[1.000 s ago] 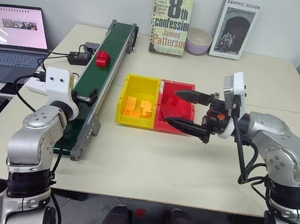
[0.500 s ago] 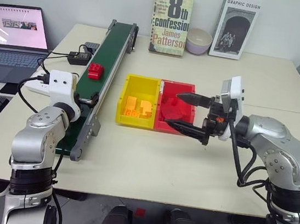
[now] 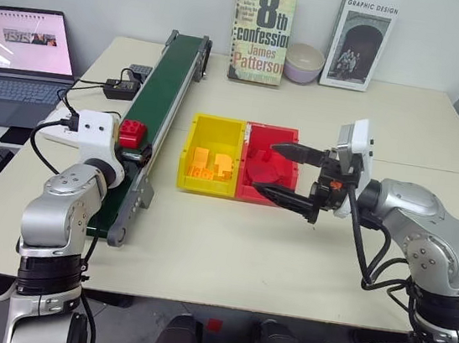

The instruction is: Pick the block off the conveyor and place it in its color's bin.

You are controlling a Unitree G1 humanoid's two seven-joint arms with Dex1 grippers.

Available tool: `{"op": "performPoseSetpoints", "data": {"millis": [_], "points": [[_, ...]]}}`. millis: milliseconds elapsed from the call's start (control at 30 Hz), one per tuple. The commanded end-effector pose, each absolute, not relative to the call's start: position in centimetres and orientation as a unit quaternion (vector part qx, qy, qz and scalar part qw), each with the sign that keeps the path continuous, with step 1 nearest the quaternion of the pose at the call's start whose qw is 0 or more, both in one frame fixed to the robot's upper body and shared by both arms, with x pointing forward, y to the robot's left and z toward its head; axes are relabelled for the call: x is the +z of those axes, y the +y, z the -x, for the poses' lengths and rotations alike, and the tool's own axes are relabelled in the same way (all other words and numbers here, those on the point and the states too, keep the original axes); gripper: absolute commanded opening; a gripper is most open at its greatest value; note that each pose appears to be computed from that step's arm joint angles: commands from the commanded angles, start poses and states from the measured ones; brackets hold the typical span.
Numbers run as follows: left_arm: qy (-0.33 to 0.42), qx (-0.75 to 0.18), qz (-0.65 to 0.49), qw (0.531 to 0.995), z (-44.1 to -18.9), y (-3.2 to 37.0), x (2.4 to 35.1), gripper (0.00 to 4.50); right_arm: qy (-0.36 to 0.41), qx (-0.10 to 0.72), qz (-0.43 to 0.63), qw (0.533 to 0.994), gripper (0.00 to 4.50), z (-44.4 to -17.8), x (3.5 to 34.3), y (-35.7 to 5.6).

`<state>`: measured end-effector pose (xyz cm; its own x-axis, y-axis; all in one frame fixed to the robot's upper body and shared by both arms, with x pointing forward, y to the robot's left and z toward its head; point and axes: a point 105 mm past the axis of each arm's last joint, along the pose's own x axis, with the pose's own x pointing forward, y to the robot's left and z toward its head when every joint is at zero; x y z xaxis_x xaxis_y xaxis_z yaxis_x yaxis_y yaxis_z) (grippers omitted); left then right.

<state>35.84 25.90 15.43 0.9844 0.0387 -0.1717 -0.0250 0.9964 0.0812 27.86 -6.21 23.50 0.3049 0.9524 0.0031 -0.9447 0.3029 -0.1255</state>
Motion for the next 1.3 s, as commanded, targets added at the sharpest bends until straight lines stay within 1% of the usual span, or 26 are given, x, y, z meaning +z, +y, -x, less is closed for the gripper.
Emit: {"op": "performPoseSetpoints", "data": {"millis": [33,167,200,267,300,333,433,467,567,667,800,900,1000,1100,1200,1300], "points": [[0.073,0.028,-0.020,0.997,-35.7,26.4,16.5,3.91,-0.068,0.588,0.059,0.804,4.50,-27.6,25.8,-6.0],[0.079,0.037,-0.022,0.996,-35.3,26.6,16.3,3.22,-0.067,0.585,0.060,0.806,4.50,-28.0,26.1,-6.1],[0.080,0.041,-0.018,0.996,-35.2,26.6,16.2,2.98,-0.067,0.585,0.061,0.806,4.50,-28.1,26.1,-6.2],[0.082,0.047,-0.014,0.995,-35.0,26.7,16.1,2.68,-0.067,0.584,0.060,0.807,4.50,-28.2,26.2,-6.3],[0.082,0.051,-0.013,0.995,-34.8,26.7,16.2,2.41,-0.067,0.583,0.061,0.808,4.50,-28.3,26.2,-6.3],[0.082,0.054,-0.012,0.995,-34.7,26.7,16.3,2.28,-0.067,0.582,0.061,0.808,4.50,-28.3,26.2,-6.4],[0.082,0.067,-0.001,0.994,-34.5,26.9,16.3,1.64,-0.068,0.578,0.064,0.811,4.50,-28.5,26.0,-6.6],[0.078,0.072,0.007,0.994,-34.4,27.1,16.5,1.53,-0.069,0.575,0.065,0.812,4.50,-28.6,26.0,-6.7],[0.068,0.076,-0.001,0.995,-34.8,27.4,17.6,1.53,-0.071,0.570,0.065,0.816,4.50,-28.8,25.8,-6.9],[0.052,0.067,-0.008,0.996,-35.8,27.3,19.1,1.53,-0.072,0.564,0.068,0.820,4.50,-28.9,25.6,-7.3],[0.031,-0.020,-0.042,0.998,-37.7,24.6,21.4,1.53,-0.076,0.547,0.073,0.831,4.50,-29.1,25.6,-8.2],[0.022,-0.158,-0.092,0.983,-39.5,19.5,23.0,1.53,-0.076,0.511,0.094,0.851,4.50,-29.4,25.9,-10.4],[0.022,-0.241,-0.121,0.963,-40.3,16.4,23.5,1.53,-0.071,0.480,0.108,0.868,4.50,-29.3,26.1,-11.9],[0.027,-0.332,-0.139,0.933,-40.9,12.2,23.1,1.53,-0.059,0.442,0.104,0.889,4.50,-28.5,25.6,-13.0],[0.028,-0.415,-0.166,0.894,-40.7,7.6,22.1,1.53,-0.017,0.397,0.117,0.910,4.50,-27.5,23.0,-13.4],[0.028,-0.451,-0.191,0.871,-41.0,5.0,21.0,1.53,0.004,0.373,0.116,0.920,4.50,-26.5,21.4,-13.3]]}}
